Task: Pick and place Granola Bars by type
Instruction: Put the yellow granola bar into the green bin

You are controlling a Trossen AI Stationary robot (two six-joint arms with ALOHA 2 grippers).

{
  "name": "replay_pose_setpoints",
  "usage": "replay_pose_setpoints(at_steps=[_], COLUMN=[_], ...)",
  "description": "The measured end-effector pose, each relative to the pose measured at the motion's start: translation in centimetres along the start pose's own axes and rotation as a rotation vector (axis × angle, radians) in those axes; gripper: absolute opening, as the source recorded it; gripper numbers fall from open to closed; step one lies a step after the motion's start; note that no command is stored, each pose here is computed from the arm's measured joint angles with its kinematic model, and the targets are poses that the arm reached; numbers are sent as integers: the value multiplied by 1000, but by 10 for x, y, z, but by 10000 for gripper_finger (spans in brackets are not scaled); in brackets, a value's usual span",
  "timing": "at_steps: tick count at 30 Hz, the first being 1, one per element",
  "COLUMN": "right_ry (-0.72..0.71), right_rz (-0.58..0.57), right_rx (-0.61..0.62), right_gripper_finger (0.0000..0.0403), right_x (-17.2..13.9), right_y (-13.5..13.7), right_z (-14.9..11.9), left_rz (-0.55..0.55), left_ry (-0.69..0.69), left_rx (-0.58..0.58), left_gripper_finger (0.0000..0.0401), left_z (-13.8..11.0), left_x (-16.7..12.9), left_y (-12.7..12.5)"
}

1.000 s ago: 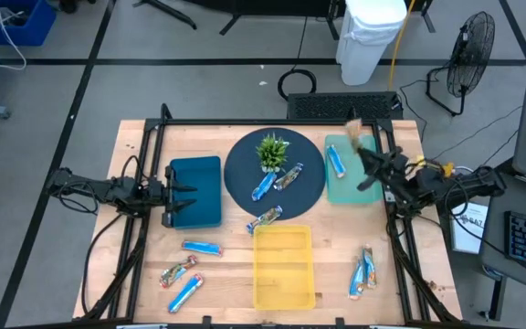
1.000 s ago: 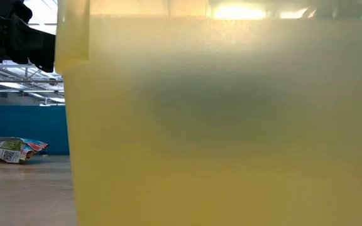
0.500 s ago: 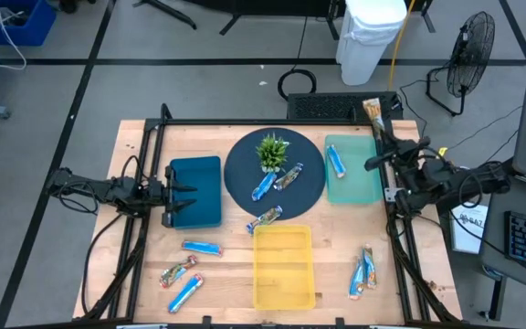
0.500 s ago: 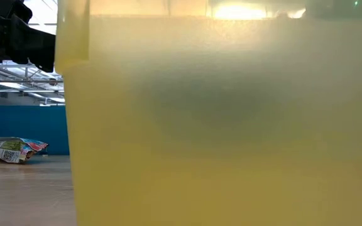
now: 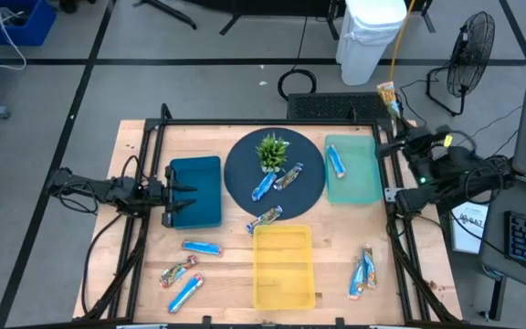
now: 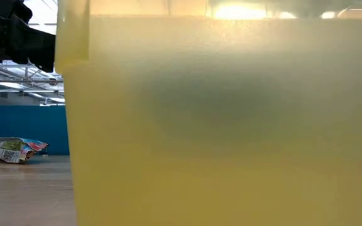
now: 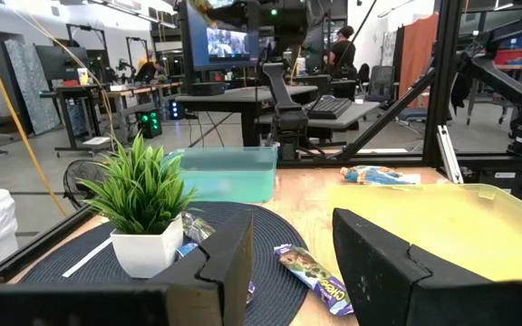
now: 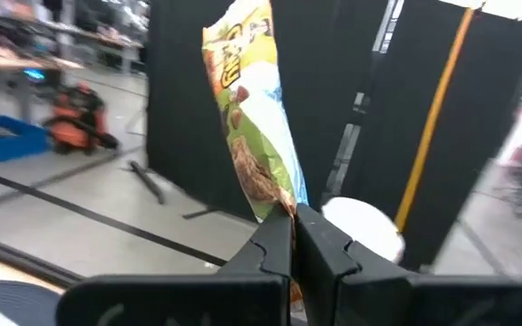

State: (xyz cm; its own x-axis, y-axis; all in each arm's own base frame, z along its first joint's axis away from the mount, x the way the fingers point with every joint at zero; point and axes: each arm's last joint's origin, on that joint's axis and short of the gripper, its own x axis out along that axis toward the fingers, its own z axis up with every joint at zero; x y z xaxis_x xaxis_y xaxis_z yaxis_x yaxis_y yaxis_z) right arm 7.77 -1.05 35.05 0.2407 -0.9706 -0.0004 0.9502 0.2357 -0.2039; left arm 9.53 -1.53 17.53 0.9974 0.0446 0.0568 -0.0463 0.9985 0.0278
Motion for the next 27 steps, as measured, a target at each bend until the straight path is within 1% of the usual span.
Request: replay_pose_setpoints(at_steps=[4, 7, 11, 13, 15, 21, 25, 27], right_ry=[-21, -36, -48, -60, -94, -193, -206, -186], right_rz=[111, 199, 284, 325, 392, 649, 832, 912], right_rx=[38, 51, 82, 88, 95, 158, 193, 211], right_gripper_finger=[0, 0, 0, 0, 0, 0, 0, 0], right_x=[-8, -15, -24, -29, -35, -50, -50, -45], right_y=[-3, 2, 12, 21, 33, 70, 94, 104], right_z=[7, 5, -1, -8, -16, -32, -35, -33], left_rz=[0, -1, 0, 0, 0, -1, -1, 0], left_ry=[0, 0, 0, 0, 0, -1, 0, 0], left_rx=[0, 0, 0, 0, 0, 0, 0, 0], left_gripper_finger=[159, 159, 159, 159, 159, 159, 159, 159], left_z=[0, 0, 0, 0, 0, 0, 0, 0], left_x=[0, 0, 0, 0, 0, 0, 0, 0], left_y=[0, 0, 0, 0, 0, 0, 0, 0])
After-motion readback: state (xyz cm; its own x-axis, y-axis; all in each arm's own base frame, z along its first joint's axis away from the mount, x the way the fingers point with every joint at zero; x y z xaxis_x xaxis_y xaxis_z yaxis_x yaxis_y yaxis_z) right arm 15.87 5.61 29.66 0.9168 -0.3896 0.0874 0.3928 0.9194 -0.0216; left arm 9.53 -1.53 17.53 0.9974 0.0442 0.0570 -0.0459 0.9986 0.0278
